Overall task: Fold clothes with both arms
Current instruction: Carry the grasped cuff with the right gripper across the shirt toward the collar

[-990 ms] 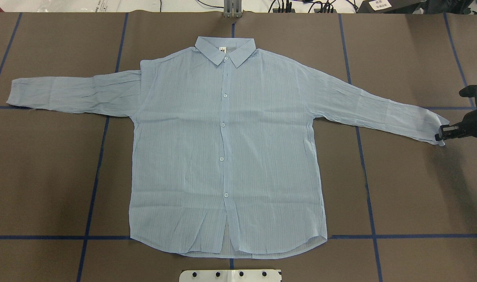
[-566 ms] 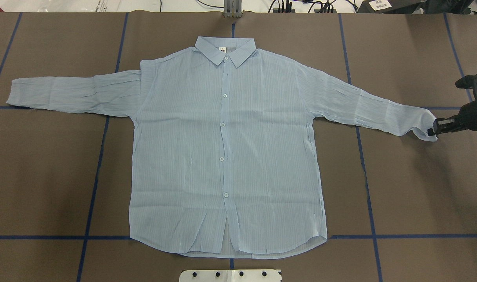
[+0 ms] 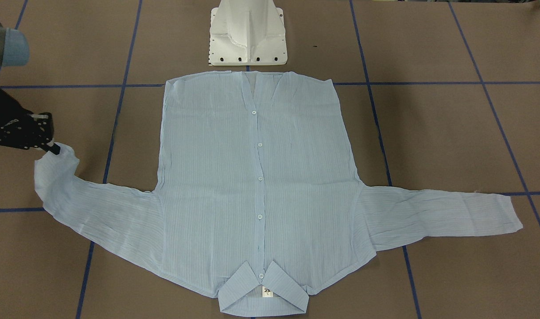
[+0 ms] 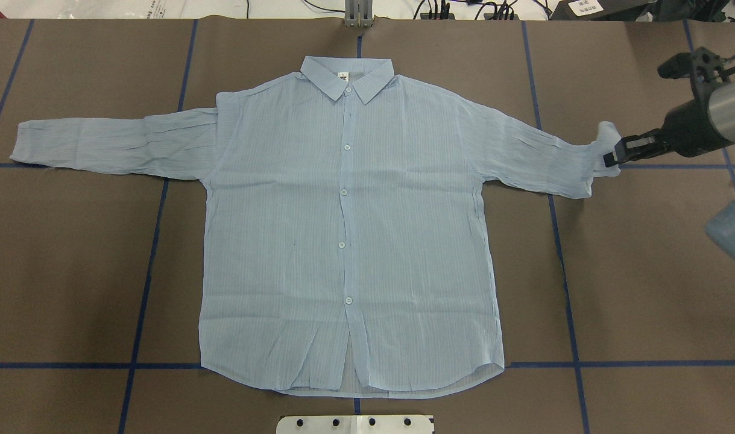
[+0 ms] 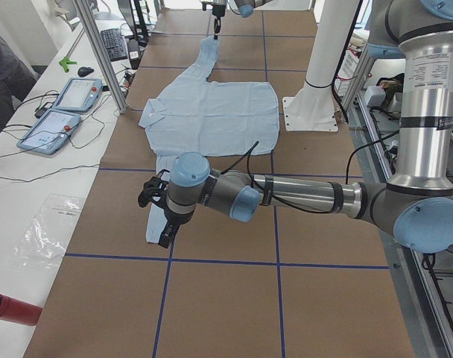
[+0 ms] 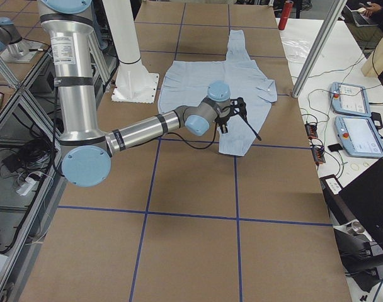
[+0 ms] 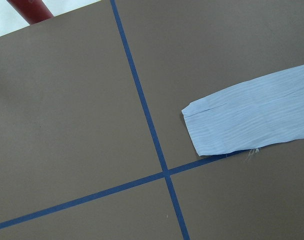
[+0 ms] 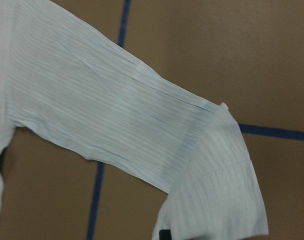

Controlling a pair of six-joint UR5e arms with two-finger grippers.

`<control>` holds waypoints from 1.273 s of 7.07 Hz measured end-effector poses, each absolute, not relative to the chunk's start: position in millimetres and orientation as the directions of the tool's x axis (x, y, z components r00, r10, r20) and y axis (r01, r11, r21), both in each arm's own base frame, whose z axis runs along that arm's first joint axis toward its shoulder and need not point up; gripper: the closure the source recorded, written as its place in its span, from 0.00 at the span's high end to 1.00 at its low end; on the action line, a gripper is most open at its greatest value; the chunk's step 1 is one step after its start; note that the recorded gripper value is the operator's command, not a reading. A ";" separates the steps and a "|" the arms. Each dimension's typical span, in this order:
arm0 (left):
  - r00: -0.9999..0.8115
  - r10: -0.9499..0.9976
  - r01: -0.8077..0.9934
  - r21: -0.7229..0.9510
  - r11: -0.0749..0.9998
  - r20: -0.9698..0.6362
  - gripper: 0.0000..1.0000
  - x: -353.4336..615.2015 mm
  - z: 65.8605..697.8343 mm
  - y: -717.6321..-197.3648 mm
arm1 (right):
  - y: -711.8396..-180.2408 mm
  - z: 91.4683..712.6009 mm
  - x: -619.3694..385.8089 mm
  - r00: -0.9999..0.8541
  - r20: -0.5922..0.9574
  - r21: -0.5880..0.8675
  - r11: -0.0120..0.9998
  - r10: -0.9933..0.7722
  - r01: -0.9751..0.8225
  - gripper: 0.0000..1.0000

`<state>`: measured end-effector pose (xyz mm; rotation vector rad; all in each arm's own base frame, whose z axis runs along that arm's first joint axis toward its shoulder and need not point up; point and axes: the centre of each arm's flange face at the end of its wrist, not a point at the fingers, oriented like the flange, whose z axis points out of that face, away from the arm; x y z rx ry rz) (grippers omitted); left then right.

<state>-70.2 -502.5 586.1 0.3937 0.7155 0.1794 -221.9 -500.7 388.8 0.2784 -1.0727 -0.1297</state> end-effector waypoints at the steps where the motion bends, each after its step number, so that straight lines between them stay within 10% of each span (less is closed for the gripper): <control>1: 0.744 0.289 -0.025 0.407 0.913 -0.602 1.00 -70.5 586.9 -502.1 | -510.6 321.9 -268.8 0.437 0.870 0.268 0.963 -0.227 -0.034 0.00; 4: 0.747 0.281 -0.029 0.392 0.920 -0.603 1.00 -70.6 598.4 -503.9 | -542.2 160.4 -410.2 0.450 0.876 0.233 0.969 -0.175 -0.076 0.00; 9: 0.762 0.263 -0.033 0.371 0.928 -0.591 1.00 -72.4 615.0 -511.6 | -592.3 103.8 -565.4 0.529 0.834 0.248 0.963 -0.157 -0.104 0.00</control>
